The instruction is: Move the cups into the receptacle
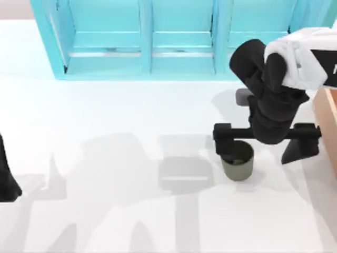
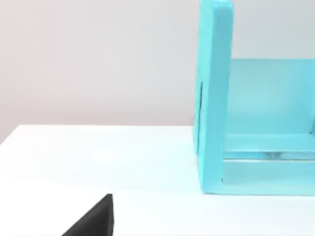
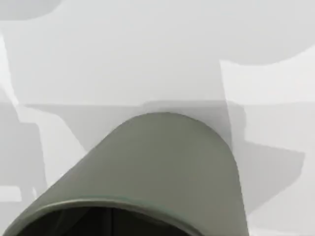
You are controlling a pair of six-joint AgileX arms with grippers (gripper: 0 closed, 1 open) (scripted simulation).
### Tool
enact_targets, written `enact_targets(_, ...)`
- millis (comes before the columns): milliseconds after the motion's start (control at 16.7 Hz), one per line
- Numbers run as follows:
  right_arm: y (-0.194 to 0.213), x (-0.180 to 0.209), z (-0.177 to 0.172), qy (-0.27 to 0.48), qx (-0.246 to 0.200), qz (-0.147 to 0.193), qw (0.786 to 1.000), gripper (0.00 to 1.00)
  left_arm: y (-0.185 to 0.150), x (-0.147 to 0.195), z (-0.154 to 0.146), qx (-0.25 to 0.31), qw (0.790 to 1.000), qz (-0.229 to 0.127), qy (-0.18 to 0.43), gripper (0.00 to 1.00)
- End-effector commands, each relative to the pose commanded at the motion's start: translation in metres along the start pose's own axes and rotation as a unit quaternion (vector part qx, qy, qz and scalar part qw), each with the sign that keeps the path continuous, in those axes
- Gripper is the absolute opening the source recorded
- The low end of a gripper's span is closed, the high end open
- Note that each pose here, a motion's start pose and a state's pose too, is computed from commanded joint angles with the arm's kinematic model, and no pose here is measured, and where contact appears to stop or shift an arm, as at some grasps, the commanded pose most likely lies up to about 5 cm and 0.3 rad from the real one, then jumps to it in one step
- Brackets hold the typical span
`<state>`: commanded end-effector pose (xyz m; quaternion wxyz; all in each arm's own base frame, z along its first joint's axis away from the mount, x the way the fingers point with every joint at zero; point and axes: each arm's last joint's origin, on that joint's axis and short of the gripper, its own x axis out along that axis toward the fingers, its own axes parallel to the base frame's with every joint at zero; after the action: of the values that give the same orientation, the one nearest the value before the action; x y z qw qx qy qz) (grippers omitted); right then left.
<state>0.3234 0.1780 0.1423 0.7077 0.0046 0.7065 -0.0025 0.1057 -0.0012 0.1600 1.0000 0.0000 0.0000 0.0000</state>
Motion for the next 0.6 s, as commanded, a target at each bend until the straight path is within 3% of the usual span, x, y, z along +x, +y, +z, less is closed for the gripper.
enact_targets(240,-0.0002,0.0032,-0.0006,0.001,0.000,-0.001,1.000,1.00,0.0000,0.0000,0.0000,0.000,1.000,0.000,0.000,1.00)
enact_targets(600,-0.0002,0.0032,-0.0006,0.001,0.000,-0.001,1.000,0.55,0.0000,0.0000,0.0000,0.000,1.000,0.000,0.000,1.00)
